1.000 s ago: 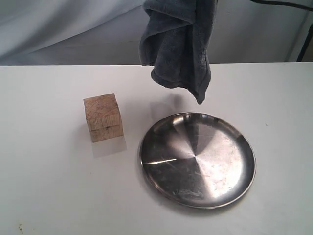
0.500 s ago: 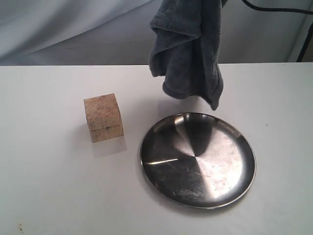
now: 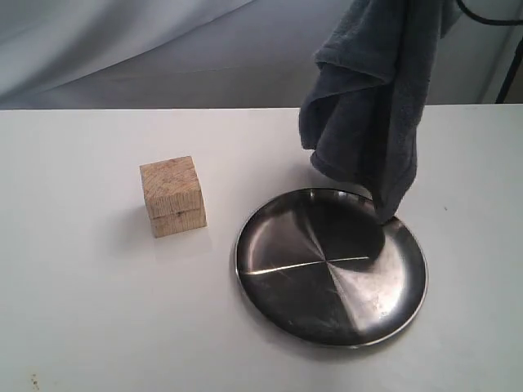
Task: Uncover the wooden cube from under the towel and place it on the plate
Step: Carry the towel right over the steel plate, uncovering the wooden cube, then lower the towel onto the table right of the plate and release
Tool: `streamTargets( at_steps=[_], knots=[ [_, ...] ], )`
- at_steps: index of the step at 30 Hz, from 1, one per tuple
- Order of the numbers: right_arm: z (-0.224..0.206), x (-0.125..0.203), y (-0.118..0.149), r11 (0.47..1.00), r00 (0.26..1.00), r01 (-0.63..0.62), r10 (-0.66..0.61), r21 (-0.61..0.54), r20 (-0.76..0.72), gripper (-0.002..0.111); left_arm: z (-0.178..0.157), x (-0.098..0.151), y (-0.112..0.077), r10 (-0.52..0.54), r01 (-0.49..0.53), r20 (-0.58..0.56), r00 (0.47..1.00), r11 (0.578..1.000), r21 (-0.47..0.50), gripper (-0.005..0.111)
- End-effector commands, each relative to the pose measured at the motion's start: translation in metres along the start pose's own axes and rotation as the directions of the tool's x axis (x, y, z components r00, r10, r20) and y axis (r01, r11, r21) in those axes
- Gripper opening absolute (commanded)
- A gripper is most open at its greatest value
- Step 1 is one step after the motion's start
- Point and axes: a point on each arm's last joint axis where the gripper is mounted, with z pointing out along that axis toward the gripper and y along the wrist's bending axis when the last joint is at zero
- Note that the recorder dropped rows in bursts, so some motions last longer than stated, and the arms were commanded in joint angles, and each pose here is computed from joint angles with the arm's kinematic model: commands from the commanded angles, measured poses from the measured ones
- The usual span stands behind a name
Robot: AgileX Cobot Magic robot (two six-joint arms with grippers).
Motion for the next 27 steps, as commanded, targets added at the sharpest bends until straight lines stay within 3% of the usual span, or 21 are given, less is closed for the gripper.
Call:
streamTargets(
  at_steps=[1, 4, 12, 22, 27],
  knots=[
    [-0.001, 0.011, -0.031, 0.997, 0.999, -0.033, 0.034, 0.063, -0.021, 0.000, 0.000, 0.000, 0.000, -0.005, 0.005, 0.007, 1.000, 1.000, 0.000, 0.000],
    [0.001, 0.020, -0.048, 0.994, 0.996, -0.075, 0.079, 0.085, -0.039, 0.000, 0.000, 0.000, 0.000, -0.005, 0.005, 0.007, 1.000, 1.000, 0.000, 0.000],
    [0.003, 0.030, -0.060, 0.990, 0.991, -0.103, 0.110, 0.092, -0.076, 0.000, 0.000, 0.000, 0.000, -0.005, 0.005, 0.007, 1.000, 1.000, 0.000, 0.000],
    [0.039, 0.070, -0.032, 0.998, 0.989, -0.069, 0.070, 0.008, -0.130, 0.000, 0.000, 0.000, 0.000, -0.005, 0.005, 0.007, 1.000, 1.000, 0.000, 0.000],
    [0.054, 0.086, -0.020, 0.998, 0.995, -0.059, 0.058, -0.001, -0.085, 0.000, 0.000, 0.000, 0.000, -0.005, 0.005, 0.007, 1.000, 1.000, 0.000, 0.000]
  ],
)
